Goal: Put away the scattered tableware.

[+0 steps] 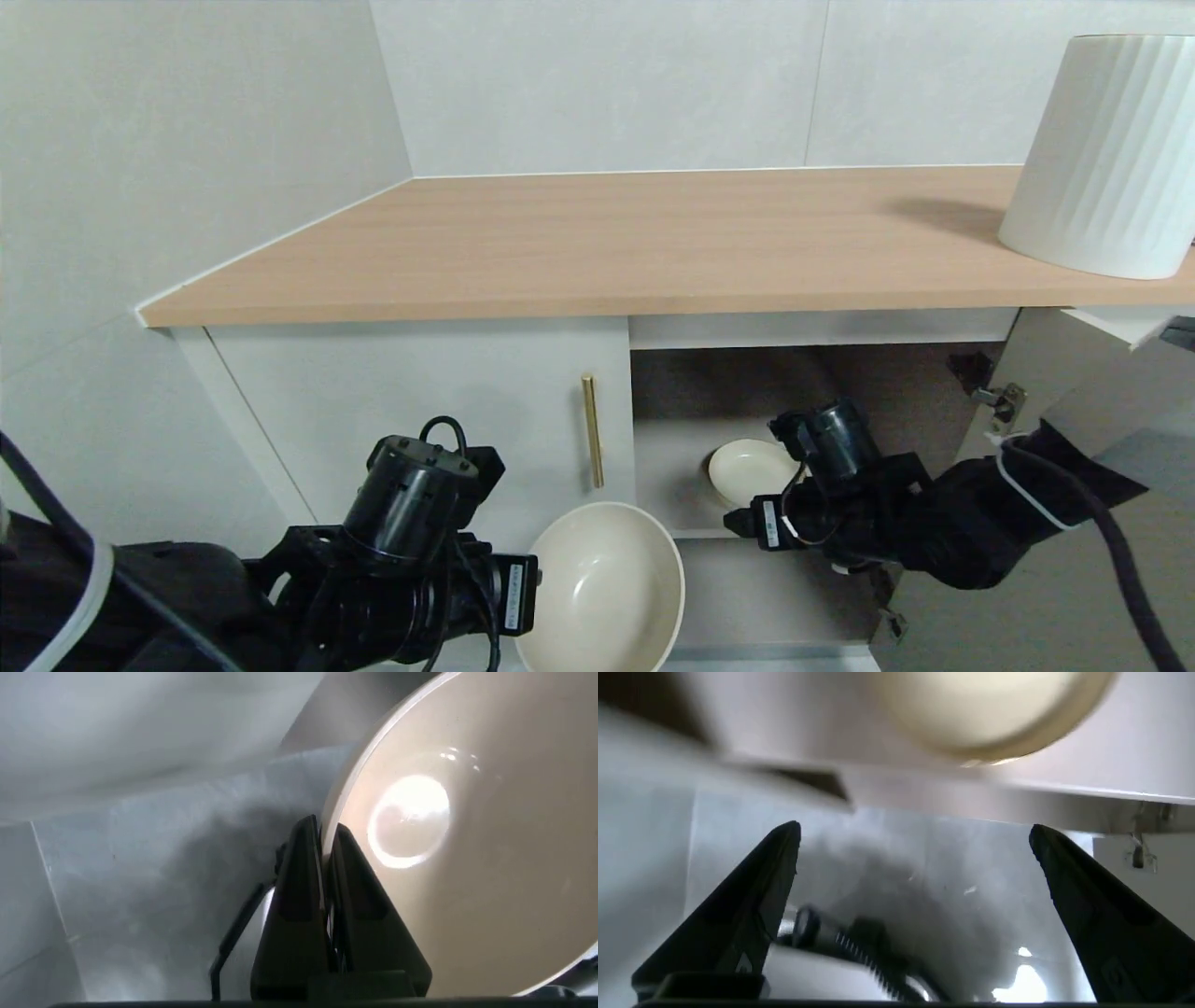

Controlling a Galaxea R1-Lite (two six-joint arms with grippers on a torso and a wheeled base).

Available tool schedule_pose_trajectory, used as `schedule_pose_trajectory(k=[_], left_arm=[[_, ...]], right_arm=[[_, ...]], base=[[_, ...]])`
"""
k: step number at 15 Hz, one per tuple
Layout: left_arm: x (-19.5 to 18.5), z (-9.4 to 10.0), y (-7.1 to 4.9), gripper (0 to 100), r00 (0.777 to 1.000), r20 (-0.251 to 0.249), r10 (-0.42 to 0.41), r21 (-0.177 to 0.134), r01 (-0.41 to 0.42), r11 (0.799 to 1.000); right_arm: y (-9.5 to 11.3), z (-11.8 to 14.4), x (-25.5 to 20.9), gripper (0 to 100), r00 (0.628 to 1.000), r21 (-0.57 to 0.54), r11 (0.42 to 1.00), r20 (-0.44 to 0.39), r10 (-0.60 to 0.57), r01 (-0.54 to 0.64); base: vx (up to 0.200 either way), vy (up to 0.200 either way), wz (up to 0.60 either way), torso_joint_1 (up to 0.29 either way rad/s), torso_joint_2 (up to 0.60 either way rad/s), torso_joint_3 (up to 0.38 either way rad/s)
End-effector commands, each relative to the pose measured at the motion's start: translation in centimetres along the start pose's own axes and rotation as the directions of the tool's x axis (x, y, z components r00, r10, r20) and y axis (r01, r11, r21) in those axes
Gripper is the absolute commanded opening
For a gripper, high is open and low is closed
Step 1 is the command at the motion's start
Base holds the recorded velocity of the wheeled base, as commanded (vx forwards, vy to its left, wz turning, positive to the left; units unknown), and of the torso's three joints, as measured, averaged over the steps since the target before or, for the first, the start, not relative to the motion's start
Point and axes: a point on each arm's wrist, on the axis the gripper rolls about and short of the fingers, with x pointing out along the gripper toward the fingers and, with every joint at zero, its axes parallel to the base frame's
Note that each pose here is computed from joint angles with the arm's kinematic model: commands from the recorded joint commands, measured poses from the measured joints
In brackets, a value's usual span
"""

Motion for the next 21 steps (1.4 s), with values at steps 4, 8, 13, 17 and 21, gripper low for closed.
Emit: schedule_pose_trajectory(k=[4, 8, 13, 17, 21], left_arm=[[2.4, -1.4, 0.0, 0, 0.995, -0.081, 0.058, 0.023, -0.056, 0.998], [3.5, -2.1, -0.2, 0, 0.989, -0.098, 0.106, 0.046, -0.102, 0.994], [3.2, -2.0, -0.7, 0, 0.992, -0.075, 0.101, 0.057, -0.097, 0.994], [3.2, -2.1, -1.1, 0, 0.992, -0.077, 0.096, 0.068, -0.091, 0.994], [2.9, -2.1, -1.6, 0, 0.995, -0.068, 0.079, 0.077, -0.074, 0.994]], right_arm=[[1.7, -0.1, -6.3, 100, 0.984, -0.101, 0.98, 0.04, 0.176, -0.172], [3.4, -1.8, -8.6, 100, 0.961, -0.187, 0.944, 0.004, 0.276, -0.271], [5.0, -3.5, -8.0, 100, 0.956, -0.237, 0.926, -0.058, 0.289, -0.294], [5.9, -4.8, -6.6, 100, 0.954, -0.264, 0.917, -0.11, 0.28, -0.3], [6.2, -5.7, -5.2, 100, 0.964, -0.288, 0.92, -0.118, 0.24, -0.264]], base=[[0.0, 0.0, 0.0, 0.0, 0.0, 0.0], [0.0, 0.0, 0.0, 0.0, 0.0, 0.0], [0.0, 0.0, 0.0, 0.0, 0.0, 0.0], [0.0, 0.0, 0.0, 0.0, 0.0, 0.0], [0.0, 0.0, 0.0, 0.0, 0.0, 0.0]])
